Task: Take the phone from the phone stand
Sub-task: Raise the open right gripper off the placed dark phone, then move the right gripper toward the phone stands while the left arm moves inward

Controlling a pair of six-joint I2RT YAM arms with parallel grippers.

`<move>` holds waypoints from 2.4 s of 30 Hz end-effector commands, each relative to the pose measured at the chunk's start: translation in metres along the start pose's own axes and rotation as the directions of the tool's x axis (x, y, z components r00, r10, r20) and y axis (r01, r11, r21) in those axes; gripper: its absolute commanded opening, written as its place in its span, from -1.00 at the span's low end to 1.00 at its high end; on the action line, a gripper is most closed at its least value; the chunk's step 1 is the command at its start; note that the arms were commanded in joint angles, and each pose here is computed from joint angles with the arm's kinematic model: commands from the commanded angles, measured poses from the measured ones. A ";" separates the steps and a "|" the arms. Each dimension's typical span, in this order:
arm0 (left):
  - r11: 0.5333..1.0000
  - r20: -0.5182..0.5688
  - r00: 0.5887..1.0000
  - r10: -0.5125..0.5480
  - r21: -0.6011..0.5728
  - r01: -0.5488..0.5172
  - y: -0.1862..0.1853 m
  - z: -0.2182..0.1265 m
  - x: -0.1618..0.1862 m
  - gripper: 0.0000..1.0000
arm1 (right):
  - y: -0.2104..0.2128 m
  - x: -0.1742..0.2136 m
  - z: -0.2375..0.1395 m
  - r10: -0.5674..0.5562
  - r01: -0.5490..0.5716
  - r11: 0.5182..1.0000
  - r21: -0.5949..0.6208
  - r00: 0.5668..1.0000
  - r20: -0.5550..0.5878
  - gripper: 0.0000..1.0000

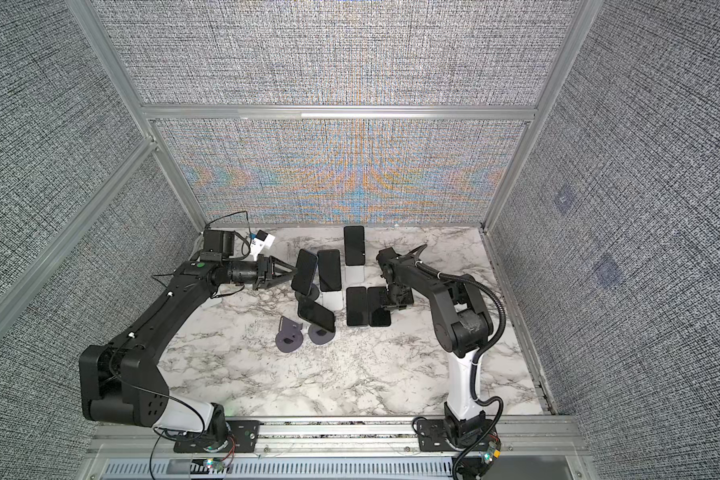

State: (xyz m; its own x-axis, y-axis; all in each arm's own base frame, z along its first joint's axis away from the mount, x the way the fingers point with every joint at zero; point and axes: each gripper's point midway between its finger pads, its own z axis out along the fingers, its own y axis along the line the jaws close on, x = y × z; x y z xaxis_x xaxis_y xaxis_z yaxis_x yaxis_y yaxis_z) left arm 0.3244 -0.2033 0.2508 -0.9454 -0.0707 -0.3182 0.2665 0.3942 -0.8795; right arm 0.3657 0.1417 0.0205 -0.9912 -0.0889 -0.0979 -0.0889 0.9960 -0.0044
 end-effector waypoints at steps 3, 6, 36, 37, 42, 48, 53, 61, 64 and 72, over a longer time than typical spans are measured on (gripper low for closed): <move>0.999 0.010 0.999 0.036 0.001 -0.036 -0.005 -0.003 -0.002 -0.13 | 0.003 0.003 -0.003 0.005 -0.005 1.000 -0.018 1.000 -0.006 -0.58; 0.999 0.011 0.999 0.042 -0.011 -0.042 -0.004 -0.004 -0.002 -0.13 | -0.007 0.002 -0.008 0.000 0.000 1.000 0.019 1.000 0.001 -0.42; 0.856 0.006 0.999 0.034 -0.516 -0.026 0.024 -0.031 0.090 0.74 | 0.001 0.070 -0.104 -0.034 0.090 0.954 -0.286 0.980 0.195 0.76; 0.860 0.013 0.999 0.030 -0.510 -0.019 0.024 -0.028 0.091 0.72 | 0.001 0.071 -0.103 -0.038 0.092 0.954 -0.284 0.981 0.192 0.76; 0.862 0.016 1.000 0.011 -0.507 -0.001 0.032 -0.015 0.092 0.55 | -0.001 0.074 -0.102 -0.010 0.066 0.957 -0.281 0.980 0.197 0.75; 0.872 0.003 1.000 0.008 -0.490 -0.005 0.035 0.005 0.081 0.42 | 0.002 0.084 -0.101 0.013 0.044 0.953 -0.299 0.982 0.187 0.72; 0.870 -0.008 1.000 0.015 -0.492 -0.017 0.038 0.017 0.073 0.35 | -0.002 0.096 -0.095 0.014 0.033 0.957 -0.287 0.987 0.160 0.62; 0.865 -0.034 0.999 -0.001 -0.501 -0.016 0.050 0.035 0.072 0.04 | -0.003 0.097 -0.100 0.012 0.037 0.958 -0.284 0.986 0.168 0.53; 0.865 -0.037 0.999 -0.001 -0.501 -0.017 0.052 0.038 0.072 -0.06 | -0.004 0.098 -0.099 0.010 0.038 0.960 -0.279 0.986 0.168 0.53; 0.862 -0.047 0.999 -0.007 -0.506 -0.017 0.056 0.043 0.072 -0.38 | -0.006 0.100 -0.100 0.003 0.043 0.963 -0.267 0.986 0.169 0.52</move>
State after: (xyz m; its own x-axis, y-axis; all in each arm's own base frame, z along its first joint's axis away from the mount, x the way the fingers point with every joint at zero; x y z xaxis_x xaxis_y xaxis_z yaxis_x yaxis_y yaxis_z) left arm 0.2748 -0.2240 0.1595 -0.9614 -0.0305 -0.2734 0.1378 0.8068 -0.5746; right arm 0.2612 0.1293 0.1100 -0.9589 -0.0783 -0.2728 -0.1549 0.9498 0.2717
